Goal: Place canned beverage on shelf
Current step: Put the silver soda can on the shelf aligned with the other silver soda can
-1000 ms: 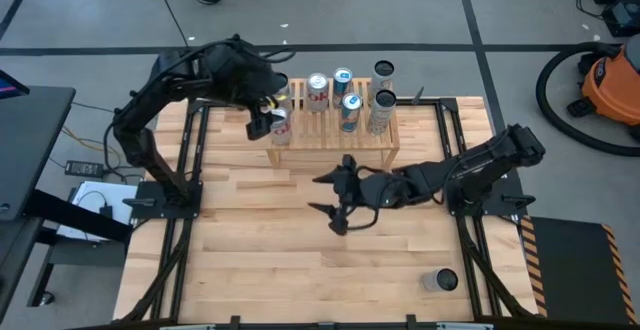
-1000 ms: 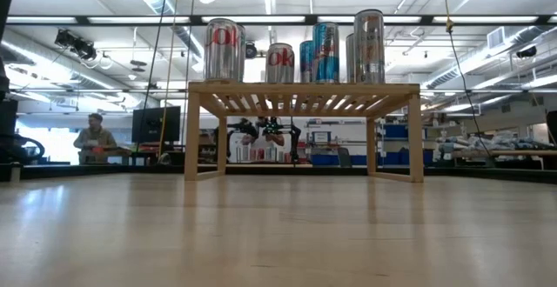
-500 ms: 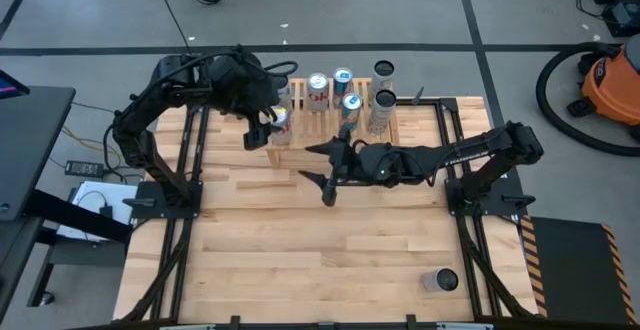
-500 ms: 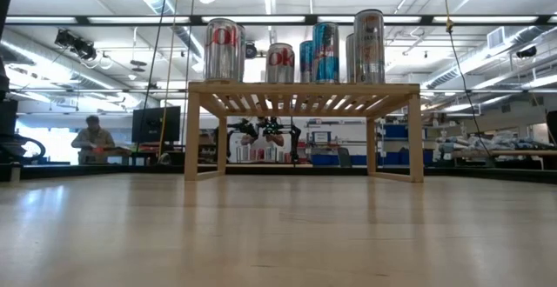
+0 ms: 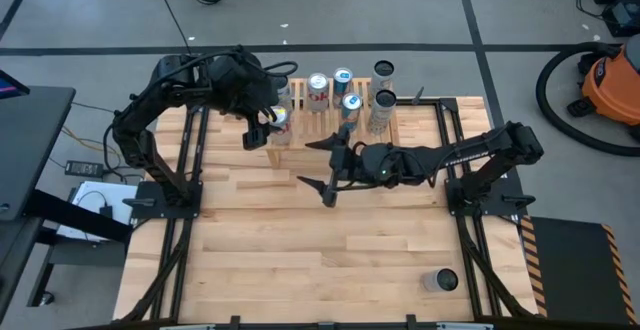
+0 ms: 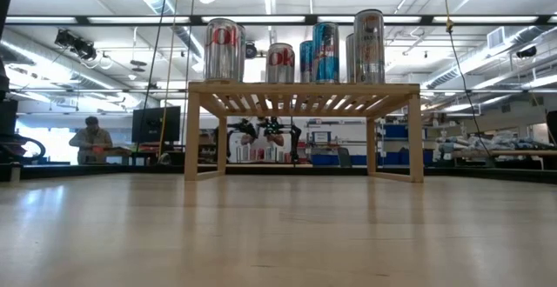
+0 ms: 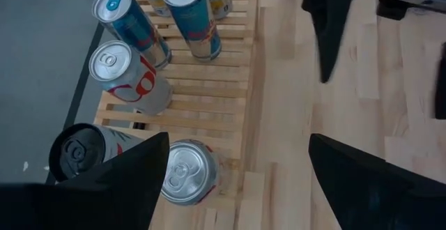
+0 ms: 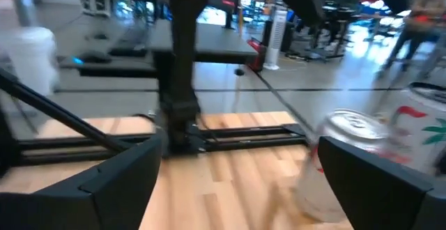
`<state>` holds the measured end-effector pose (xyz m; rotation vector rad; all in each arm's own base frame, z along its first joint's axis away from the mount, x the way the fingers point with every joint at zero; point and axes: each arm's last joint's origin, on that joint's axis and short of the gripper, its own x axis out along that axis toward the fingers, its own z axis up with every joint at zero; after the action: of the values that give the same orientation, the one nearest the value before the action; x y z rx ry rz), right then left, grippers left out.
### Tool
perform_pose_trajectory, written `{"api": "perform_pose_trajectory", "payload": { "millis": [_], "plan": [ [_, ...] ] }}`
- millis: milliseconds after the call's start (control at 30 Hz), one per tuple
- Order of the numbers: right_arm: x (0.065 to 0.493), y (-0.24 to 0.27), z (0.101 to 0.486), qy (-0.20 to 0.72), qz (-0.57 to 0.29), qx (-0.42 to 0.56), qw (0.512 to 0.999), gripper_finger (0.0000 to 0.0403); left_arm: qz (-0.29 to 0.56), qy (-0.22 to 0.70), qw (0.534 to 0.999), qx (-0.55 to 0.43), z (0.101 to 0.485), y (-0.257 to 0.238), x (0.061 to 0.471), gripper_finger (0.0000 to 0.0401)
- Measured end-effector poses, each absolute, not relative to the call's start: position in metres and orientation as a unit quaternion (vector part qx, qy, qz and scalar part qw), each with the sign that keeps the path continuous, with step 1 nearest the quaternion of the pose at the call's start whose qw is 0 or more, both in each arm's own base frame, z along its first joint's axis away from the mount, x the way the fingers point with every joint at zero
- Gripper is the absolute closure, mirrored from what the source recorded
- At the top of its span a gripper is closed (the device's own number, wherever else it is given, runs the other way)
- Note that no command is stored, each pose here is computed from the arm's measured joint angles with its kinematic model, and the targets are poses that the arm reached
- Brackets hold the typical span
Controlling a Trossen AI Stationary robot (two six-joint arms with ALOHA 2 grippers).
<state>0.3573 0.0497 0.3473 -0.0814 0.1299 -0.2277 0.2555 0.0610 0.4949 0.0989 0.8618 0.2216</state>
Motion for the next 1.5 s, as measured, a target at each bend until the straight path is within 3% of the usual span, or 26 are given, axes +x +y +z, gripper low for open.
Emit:
{"api": "perform_pose_trajectory", "payload": {
  "millis": [200, 433, 667, 1033, 1233, 1500],
  "plan": [
    [0.358, 0.060, 0.356, 0.015, -0.052, 0.045, 0.997, 0.0016, 0.107, 0.417, 0.901, 0.048, 0.495, 0.061, 0.256, 0.0055],
    [0.380, 0.074, 0.333, 0.016, -0.053, 0.030, 0.998, 0.0018, 0.115, 0.416, 0.901, 0.051, 0.496, 0.061, 0.254, 0.0055],
    [0.412, 0.078, 0.315, 0.002, -0.127, 0.008, 0.992, 0.0017, 0.117, 0.407, 0.904, 0.053, 0.501, 0.060, 0.245, 0.0055],
    [0.437, 0.062, 0.299, -0.035, -0.053, 0.009, 0.998, 0.0017, 0.123, 0.378, 0.916, 0.052, 0.517, 0.052, 0.212, 0.0055],
    [0.437, 0.054, 0.302, -0.044, -0.073, 0.009, 0.996, 0.0017, 0.127, 0.357, 0.924, 0.053, 0.526, 0.048, 0.193, 0.0055],
    [0.436, 0.047, 0.294, -0.007, -0.178, 0.001, 0.984, 0.0018, 0.128, 0.346, 0.928, 0.055, 0.530, 0.046, 0.185, 0.0055]
  ]
}}
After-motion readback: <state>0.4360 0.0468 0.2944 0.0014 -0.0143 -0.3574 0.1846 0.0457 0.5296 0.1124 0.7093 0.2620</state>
